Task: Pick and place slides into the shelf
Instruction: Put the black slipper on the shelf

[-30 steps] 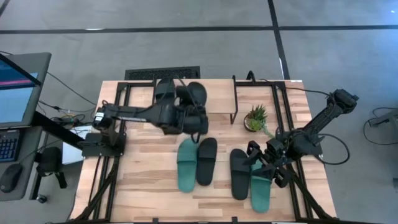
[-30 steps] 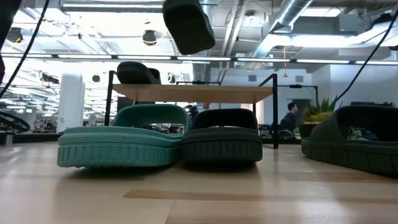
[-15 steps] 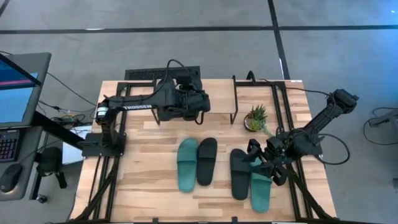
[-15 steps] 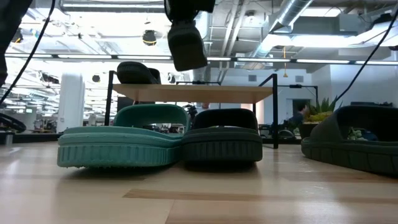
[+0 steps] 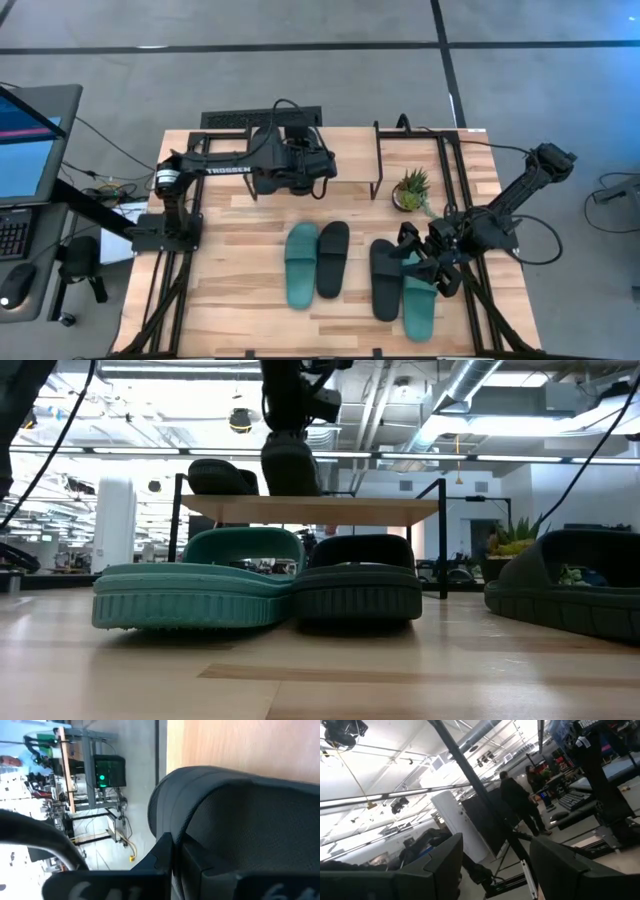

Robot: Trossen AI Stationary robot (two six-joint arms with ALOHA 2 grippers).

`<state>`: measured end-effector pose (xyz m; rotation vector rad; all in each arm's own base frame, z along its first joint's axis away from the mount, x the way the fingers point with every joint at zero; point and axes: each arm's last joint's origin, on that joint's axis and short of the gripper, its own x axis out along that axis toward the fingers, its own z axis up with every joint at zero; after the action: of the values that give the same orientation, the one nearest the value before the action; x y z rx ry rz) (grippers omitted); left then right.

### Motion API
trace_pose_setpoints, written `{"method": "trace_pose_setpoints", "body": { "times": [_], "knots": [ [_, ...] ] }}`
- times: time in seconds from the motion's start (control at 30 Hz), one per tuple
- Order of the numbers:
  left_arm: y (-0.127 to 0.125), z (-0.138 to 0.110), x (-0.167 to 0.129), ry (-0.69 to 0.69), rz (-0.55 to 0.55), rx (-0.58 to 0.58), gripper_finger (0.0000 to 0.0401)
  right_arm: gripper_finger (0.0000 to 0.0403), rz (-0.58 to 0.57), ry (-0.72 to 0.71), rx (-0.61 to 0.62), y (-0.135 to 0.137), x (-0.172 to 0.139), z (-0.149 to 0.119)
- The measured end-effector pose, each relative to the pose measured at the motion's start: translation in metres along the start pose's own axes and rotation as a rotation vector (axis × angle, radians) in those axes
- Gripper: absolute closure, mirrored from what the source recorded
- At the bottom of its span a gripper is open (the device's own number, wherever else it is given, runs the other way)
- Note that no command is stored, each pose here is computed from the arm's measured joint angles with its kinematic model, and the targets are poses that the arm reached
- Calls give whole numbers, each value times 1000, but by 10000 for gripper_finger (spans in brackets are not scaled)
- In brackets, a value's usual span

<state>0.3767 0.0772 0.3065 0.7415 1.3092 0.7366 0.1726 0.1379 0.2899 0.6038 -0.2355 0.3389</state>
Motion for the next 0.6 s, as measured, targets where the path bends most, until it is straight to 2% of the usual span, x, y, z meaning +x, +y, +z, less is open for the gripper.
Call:
{"method": "trace_pose_setpoints", "body": {
  "times": [0.2, 0.6],
  "knots": [
    [-10, 1, 8, -8, 5, 54, 401, 188, 0, 0, 0, 0, 0, 0],
    [-5, -5, 19, 30, -23, 65, 401, 188, 0, 0, 0, 0, 0, 0]
  ]
}}
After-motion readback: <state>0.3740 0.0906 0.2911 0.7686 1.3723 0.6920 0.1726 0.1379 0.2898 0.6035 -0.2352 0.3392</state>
